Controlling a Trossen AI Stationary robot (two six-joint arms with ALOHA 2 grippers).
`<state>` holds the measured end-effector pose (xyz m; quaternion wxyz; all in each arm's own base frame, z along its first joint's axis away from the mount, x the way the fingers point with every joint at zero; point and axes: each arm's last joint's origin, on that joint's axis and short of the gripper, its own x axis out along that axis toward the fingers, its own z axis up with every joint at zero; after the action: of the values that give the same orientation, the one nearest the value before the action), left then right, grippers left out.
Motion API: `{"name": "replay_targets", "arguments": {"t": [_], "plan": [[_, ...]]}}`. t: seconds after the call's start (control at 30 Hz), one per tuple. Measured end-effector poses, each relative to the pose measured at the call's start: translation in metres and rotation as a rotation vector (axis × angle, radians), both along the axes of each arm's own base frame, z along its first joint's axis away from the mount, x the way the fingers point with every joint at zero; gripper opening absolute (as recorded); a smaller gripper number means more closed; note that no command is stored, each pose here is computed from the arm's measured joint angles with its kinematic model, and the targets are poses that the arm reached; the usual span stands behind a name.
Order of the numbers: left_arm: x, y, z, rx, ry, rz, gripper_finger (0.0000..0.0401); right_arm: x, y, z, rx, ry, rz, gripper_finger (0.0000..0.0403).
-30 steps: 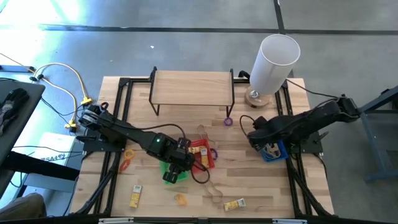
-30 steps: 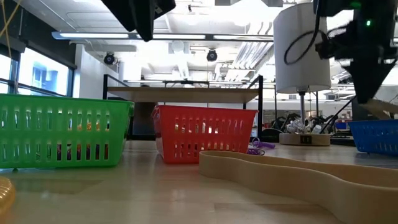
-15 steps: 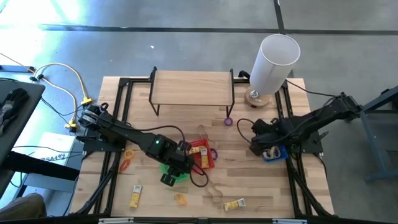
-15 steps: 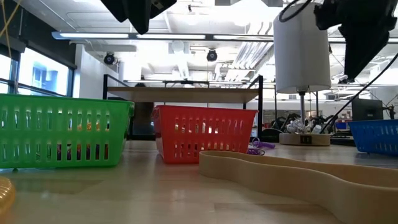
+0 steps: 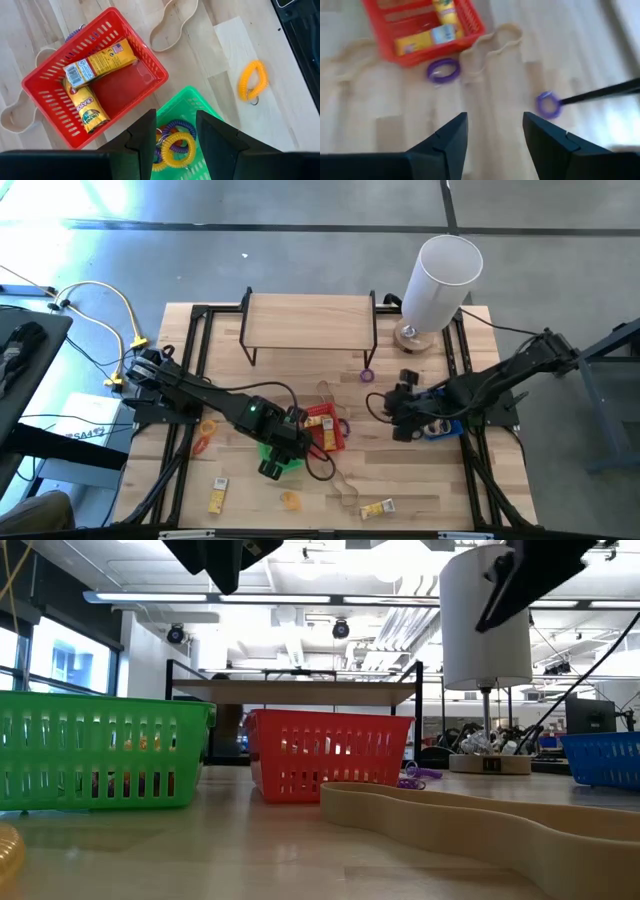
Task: Pick & Place Office Desk Supplies
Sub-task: Put the violet spring keychain into the green bin
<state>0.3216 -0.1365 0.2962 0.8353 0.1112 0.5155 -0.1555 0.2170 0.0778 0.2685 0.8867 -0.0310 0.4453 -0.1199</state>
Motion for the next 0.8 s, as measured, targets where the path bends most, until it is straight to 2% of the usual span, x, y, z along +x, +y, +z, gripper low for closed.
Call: {"name": "replay_targets", "arguments": {"t": [0.1,0.37,0.53,0.67,0.8], "plan": [[0.000,-0.001,0.000,-0.030,0.012,0.002,0.0131,0.007,-0.006,-0.008,-0.063,0.025,-0.024,0.0178],[-0.005,-0.005,-0.013,-0.042,0.053,-0.020,0.0131,0.018,-0.029,-0.058,-0.088,0.015,-0.064,0.0178],[-0.002,-0.006,-0.015,-0.053,0.024,-0.025,0.0131,0.025,-0.051,-0.076,-0.061,-0.114,-0.127,0.0178],[0.001,-0.007,-0.013,-0.067,-0.007,-0.026,0.0131,0.023,-0.071,-0.096,-0.024,-0.132,-0.161,0.0178],[0.007,-0.010,-0.011,-0.098,-0.081,-0.028,0.0131,0.021,-0.085,-0.114,0.005,-0.085,-0.199,0.0178]]}}
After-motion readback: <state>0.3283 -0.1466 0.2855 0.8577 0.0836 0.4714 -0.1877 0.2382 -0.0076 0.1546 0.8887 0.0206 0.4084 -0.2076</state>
